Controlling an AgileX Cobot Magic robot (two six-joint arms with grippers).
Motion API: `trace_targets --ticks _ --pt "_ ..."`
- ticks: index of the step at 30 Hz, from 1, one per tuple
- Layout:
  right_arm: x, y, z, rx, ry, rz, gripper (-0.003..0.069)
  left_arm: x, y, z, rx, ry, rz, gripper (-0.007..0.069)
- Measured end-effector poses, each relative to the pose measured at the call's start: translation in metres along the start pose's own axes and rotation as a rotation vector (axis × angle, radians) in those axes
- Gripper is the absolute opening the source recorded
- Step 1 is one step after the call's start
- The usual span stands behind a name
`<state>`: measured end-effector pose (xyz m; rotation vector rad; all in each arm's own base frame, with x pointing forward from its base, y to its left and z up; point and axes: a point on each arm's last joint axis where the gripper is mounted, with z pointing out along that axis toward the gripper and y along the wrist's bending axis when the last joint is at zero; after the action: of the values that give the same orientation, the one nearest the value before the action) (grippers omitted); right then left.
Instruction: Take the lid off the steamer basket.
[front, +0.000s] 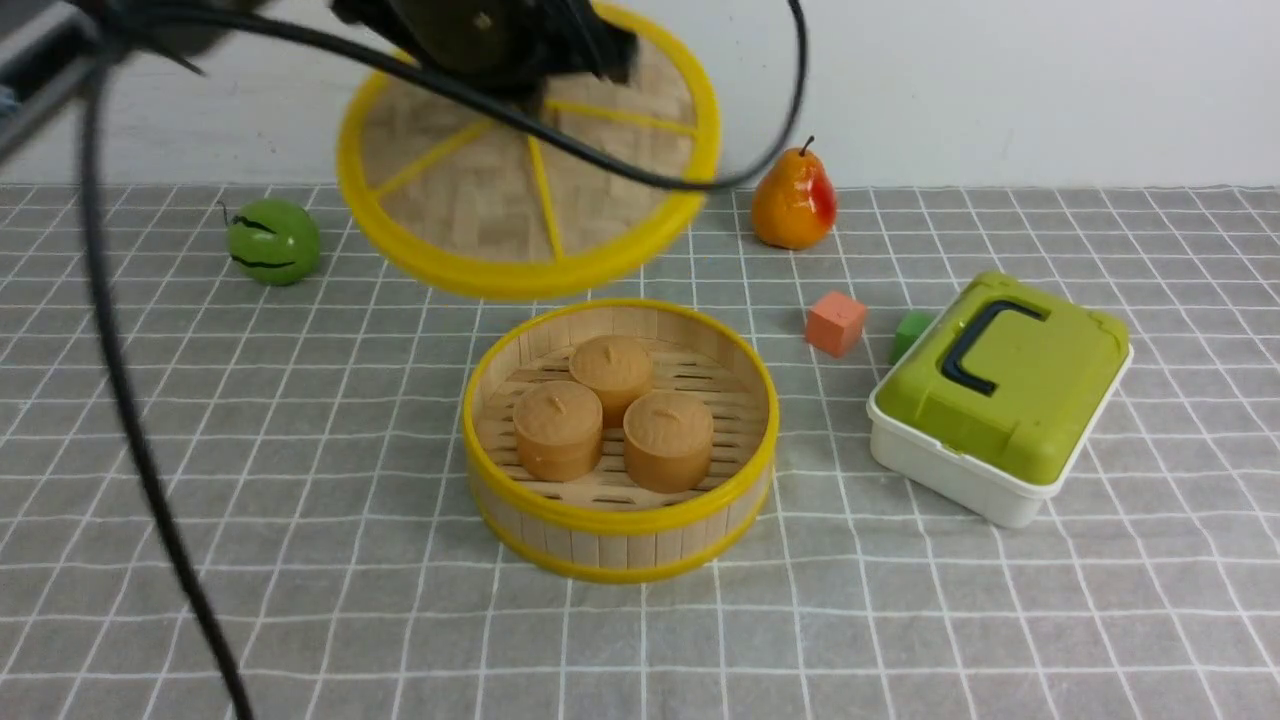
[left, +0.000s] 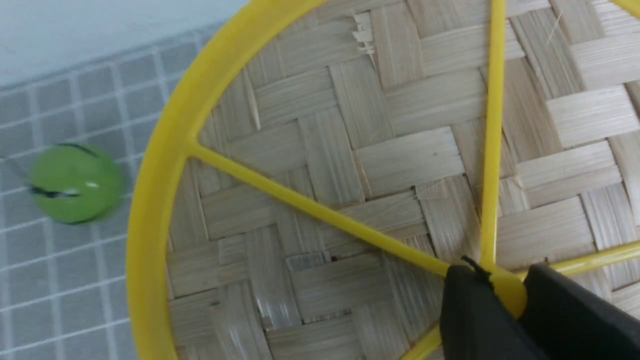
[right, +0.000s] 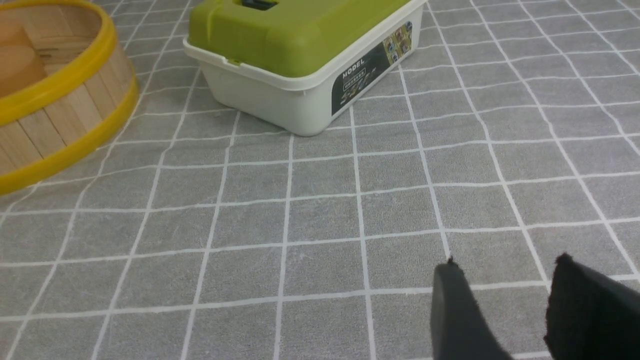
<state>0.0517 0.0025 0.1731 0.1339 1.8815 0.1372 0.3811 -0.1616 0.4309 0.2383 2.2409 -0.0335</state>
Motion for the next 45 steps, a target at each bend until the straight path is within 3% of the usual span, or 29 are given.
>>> trace_targets --ticks 7,11,20,24,33,36,40,45 --pt "0.000 0.000 0.000 0.000 0.000 0.000 0.0241 0.003 0.100 -0.014 -0.179 0.054 -0.191 0.0103" --pt "0.000 0.000 0.000 0.000 0.000 0.000 0.0241 0.034 0.125 0.016 -0.231 0.185 -0.238 0.0103" --pt "0.000 0.000 0.000 0.000 0.000 0.000 0.0241 0.145 0.116 0.116 -0.181 0.292 -0.347 0.0103" --pt "0.000 0.000 0.000 0.000 0.000 0.000 0.0241 0.167 0.113 0.142 -0.163 0.287 -0.355 0.0103" --pt "0.000 0.000 0.000 0.000 0.000 0.000 0.0241 0.179 0.112 0.164 -0.151 0.287 -0.351 0.0103" --pt "0.000 0.000 0.000 0.000 0.000 0.000 0.0241 0.178 0.111 0.163 -0.151 0.284 -0.364 0.0138" --pt "0.000 0.000 0.000 0.000 0.000 0.000 0.0241 0.163 0.113 0.141 -0.153 0.237 -0.382 0.0241" --pt "0.000 0.000 0.000 0.000 0.000 0.000 0.0241 0.120 0.116 0.068 -0.139 0.058 -0.395 0.0256"
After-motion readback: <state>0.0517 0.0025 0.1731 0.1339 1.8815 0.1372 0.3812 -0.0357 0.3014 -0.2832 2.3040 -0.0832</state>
